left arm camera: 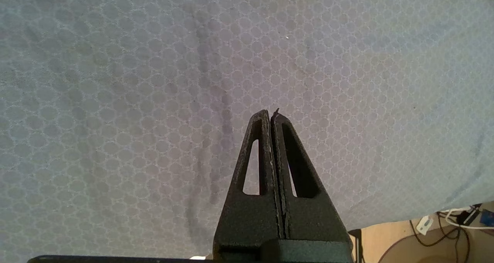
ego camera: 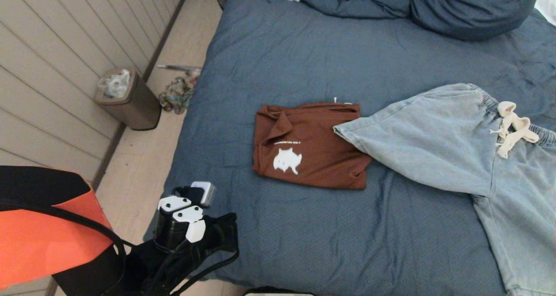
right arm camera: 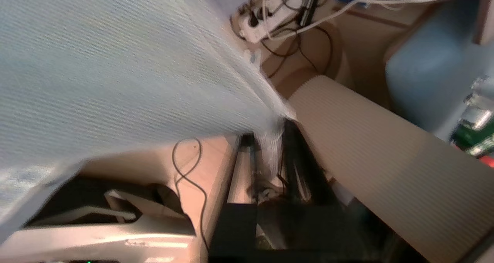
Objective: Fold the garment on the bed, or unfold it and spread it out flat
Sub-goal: Unford the blue shorts
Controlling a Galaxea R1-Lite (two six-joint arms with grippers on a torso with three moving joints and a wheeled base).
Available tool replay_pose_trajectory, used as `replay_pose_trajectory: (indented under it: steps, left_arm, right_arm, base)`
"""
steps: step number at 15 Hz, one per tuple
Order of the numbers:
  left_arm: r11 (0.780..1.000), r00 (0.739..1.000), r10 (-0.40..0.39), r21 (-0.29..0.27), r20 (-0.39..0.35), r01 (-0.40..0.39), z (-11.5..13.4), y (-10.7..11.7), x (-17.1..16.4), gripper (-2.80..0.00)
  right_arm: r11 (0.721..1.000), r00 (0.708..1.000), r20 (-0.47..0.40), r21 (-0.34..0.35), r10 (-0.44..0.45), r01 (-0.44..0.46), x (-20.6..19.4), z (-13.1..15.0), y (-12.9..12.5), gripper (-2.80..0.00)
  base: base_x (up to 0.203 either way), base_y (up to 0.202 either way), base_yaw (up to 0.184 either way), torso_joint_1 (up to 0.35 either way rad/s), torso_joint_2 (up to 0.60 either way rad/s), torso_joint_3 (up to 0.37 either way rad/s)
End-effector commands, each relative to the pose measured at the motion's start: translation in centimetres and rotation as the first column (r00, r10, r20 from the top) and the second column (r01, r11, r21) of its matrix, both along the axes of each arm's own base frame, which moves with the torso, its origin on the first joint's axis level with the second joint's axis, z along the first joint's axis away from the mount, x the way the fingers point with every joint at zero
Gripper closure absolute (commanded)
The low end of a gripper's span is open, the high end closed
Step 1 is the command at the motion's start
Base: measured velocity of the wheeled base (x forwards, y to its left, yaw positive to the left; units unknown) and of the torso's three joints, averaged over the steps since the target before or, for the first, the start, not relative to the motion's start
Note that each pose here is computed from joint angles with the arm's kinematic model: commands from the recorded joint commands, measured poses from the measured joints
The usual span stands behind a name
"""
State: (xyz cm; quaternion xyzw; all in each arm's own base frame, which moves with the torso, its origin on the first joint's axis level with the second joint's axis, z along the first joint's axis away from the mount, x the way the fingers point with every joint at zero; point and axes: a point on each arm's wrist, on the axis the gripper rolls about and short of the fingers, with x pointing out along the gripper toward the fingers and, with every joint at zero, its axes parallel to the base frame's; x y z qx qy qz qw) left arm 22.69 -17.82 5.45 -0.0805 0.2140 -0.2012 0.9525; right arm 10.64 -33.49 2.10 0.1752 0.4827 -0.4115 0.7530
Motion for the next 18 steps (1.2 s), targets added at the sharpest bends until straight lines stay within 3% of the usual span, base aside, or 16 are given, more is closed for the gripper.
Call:
replay_pose_trajectory:
  steps: [1, 3, 6, 8, 10, 11, 13, 16, 18]
  left_arm:
    - [1.0, 1.0, 0.003, -0.005, 0.003, -0.003, 0.0, 0.0, 0.0, 0.0]
    - [1.0, 1.0, 0.003, -0.005, 0.003, -0.003, 0.0, 0.0, 0.0, 0.0]
    - [1.0, 1.0, 0.001, -0.005, 0.003, -0.001, 0.0, -0.1, 0.0, 0.0]
    - [1.0, 1.0, 0.001, -0.005, 0.003, -0.001, 0.0, -0.1, 0.0, 0.0]
    - [1.0, 1.0, 0.001, -0.005, 0.003, -0.001, 0.0, -0.1, 0.0, 0.0]
    - [1.0, 1.0, 0.002, -0.004, 0.0, -0.002, -0.1, -0.1, 0.0, 0.0]
    - [1.0, 1.0, 0.002, -0.003, -0.001, -0.002, -0.1, -0.1, 0.1, 0.0]
    - [1.0, 1.0, 0.003, 0.004, -0.009, -0.003, -0.6, -0.2, 0.2, 0.0]
    - [1.0, 1.0, 0.004, 0.002, -0.007, -0.004, -0.5, -0.2, 0.3, 0.0]
  right_arm:
    - [1.0, 1.0, 0.02, -0.002, 0.011, -0.011, 0.0, 0.2, 0.0, -2.8]
    - [0.999, 0.996, 0.082, 0.0, 0.042, -0.042, 0.0, 1.0, 0.3, -2.8]
    - [0.99, 0.962, 0.237, -0.032, 0.138, -0.134, -0.3, 5.3, 2.4, -2.8]
    - [0.978, 0.928, 0.311, -0.048, 0.206, -0.202, -0.2, 9.4, 5.2, -2.8]
    - [0.948, 0.877, 0.366, -0.063, 0.312, -0.311, 1.1, 13.7, 9.3, -2.8]
    - [0.918, 0.837, 0.391, -0.062, 0.383, -0.391, 2.7, 15.4, 12.0, 0.0]
    - [0.84, 0.742, 0.44, -0.055, 0.506, -0.54, 5.4, 17.4, 17.0, 0.0]
    - [0.658, 0.572, 0.471, -0.024, 0.672, -0.752, 8.5, 18.5, 24.4, 0.0]
    - [0.56, 0.504, 0.453, 0.012, 0.736, -0.829, 10.0, 18.4, 29.1, 0.0]
  base:
    - [0.0, 0.0, 0.0, 0.0, 0.0, 0.0]
    - [0.0, 0.0, 0.0, 0.0, 0.0, 0.0]
    - [0.0, 0.0, 0.0, 0.0, 0.0, 0.0]
    - [0.0, 0.0, 0.0, 0.0, 0.0, 0.0]
    - [0.0, 0.0, 0.0, 0.0, 0.0, 0.0]
    - [0.0, 0.0, 0.0, 0.0, 0.0, 0.0]
    - [0.0, 0.0, 0.0, 0.0, 0.0, 0.0]
    - [0.0, 0.0, 0.0, 0.0, 0.0, 0.0]
    - [0.0, 0.0, 0.0, 0.0, 0.0, 0.0]
